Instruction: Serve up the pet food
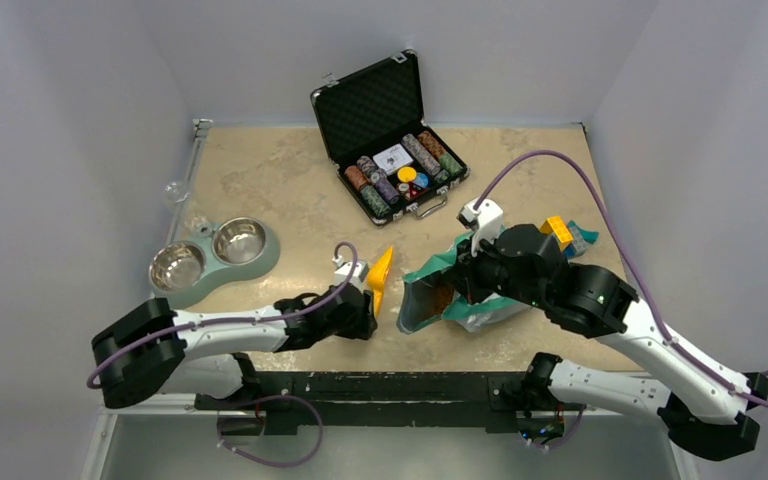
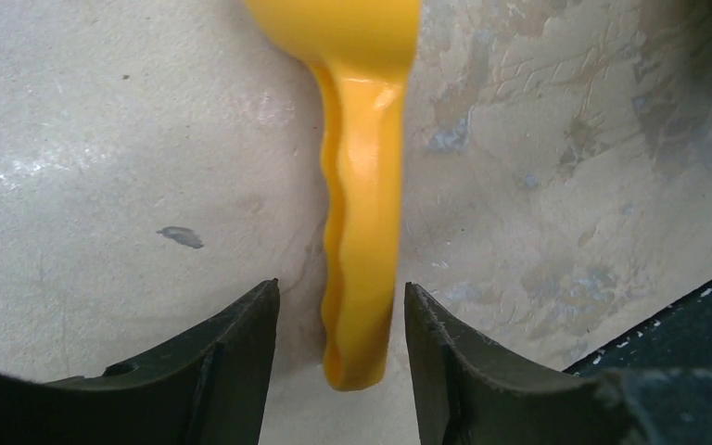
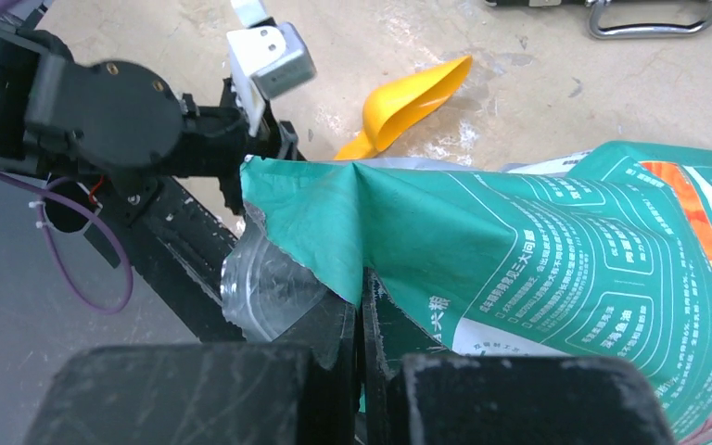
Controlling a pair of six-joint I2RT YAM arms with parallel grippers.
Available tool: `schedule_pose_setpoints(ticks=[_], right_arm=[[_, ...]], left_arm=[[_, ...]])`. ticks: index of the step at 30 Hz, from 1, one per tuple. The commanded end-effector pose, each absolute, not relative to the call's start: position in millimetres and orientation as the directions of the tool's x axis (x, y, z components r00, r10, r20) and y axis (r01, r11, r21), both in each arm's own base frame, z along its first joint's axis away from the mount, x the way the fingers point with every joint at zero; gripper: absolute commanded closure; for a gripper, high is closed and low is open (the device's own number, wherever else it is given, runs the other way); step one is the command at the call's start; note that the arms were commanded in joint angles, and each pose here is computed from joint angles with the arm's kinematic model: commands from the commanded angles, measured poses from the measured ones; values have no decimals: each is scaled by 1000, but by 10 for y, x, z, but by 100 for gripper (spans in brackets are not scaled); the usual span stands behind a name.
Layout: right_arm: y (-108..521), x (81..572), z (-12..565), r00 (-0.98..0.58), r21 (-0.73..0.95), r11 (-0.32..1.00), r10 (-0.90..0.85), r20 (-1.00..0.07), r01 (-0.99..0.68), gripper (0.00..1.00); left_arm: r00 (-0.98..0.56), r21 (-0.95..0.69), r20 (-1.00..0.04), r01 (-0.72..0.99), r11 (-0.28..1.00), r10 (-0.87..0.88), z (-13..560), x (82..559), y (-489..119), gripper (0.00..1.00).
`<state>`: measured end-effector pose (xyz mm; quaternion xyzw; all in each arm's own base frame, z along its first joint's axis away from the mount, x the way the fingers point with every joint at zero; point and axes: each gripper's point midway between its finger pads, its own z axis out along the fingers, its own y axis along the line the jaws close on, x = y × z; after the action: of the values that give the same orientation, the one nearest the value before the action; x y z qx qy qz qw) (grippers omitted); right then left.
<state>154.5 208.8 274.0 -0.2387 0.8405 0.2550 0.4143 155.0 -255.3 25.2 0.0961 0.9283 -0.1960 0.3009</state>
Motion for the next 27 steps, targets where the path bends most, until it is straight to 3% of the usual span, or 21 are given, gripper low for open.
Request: schedule_pose_setpoints(ticks=[1, 7, 12, 19, 27], right_arm=[[1916, 1559, 2874, -524, 227, 791, -136, -841, -569, 100], [1903, 1539, 2849, -527, 229, 789, -138, -839, -570, 100], [1959, 1553, 2826, -528, 227, 781, -150, -836, -582, 100], [1987, 1578, 2834, -504, 192, 769, -188, -843, -609, 100], [2016, 1558, 2737, -514, 201, 761, -196, -835, -617, 100]], left_arm=[[-800, -515, -595, 303, 802, -80, 404, 1605, -2710, 45], [-750, -481, -659, 370, 795, -50, 357, 1743, -2806, 45], [-702, -347, -711, 386, 855, 29, 273, 1901, -2805, 44], [-635, -178, -769, 325, 929, 75, 384, 2110, -2696, 58], [-613, -133, -788, 261, 956, 57, 306, 2048, -2713, 60]])
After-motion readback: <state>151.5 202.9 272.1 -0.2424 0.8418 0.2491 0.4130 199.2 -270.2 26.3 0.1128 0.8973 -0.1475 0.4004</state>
